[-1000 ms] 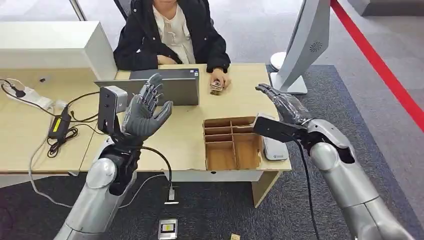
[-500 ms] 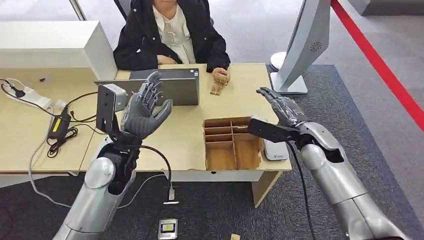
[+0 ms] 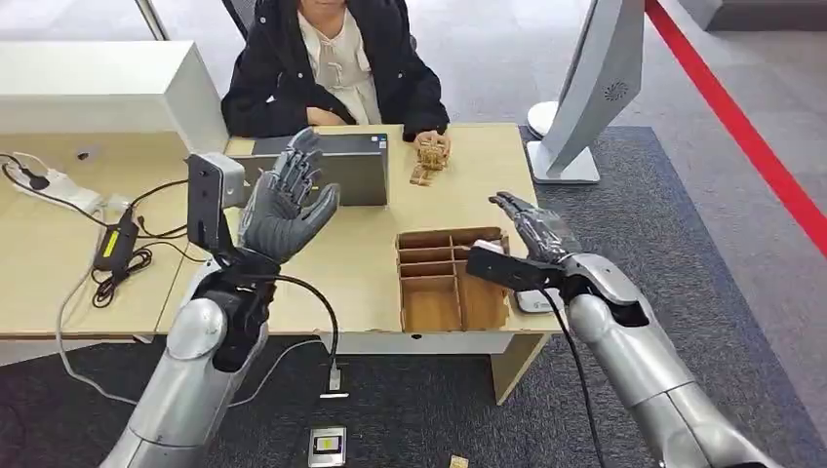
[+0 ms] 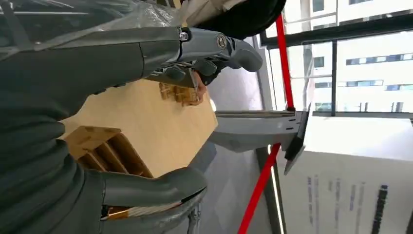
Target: Pass the card to the sensor for recognition and then transmit it.
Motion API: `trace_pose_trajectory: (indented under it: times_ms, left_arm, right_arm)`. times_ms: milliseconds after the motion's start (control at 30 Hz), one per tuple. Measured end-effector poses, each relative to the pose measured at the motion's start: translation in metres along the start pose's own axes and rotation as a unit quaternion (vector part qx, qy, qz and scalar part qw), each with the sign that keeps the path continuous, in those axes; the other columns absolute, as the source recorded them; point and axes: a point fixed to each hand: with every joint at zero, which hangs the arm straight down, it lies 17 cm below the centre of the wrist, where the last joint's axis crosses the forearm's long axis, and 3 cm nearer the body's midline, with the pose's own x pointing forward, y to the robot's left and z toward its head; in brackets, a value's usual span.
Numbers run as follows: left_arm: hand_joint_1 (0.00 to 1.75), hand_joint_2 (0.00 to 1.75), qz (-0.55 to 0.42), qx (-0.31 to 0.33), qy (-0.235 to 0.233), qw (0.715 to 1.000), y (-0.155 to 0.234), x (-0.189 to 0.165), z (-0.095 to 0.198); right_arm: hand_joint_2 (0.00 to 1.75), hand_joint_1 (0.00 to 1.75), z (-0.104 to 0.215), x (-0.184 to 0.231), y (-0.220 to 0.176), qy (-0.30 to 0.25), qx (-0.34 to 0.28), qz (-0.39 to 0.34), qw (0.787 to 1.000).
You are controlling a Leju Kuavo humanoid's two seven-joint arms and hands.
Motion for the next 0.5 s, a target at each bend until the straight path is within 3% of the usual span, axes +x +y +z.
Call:
trace_pose_trajectory:
  times_ms: [500]
  left_arm:
    - [0.00, 1.75, 0.012, -0.007, -0.011, 1.000, -0.006, 0.011, -0.009]
  right_arm:
    - [1.75, 0.00, -0.011, 0.004, -0.002, -0.004, -0.026, 0.000, 1.000]
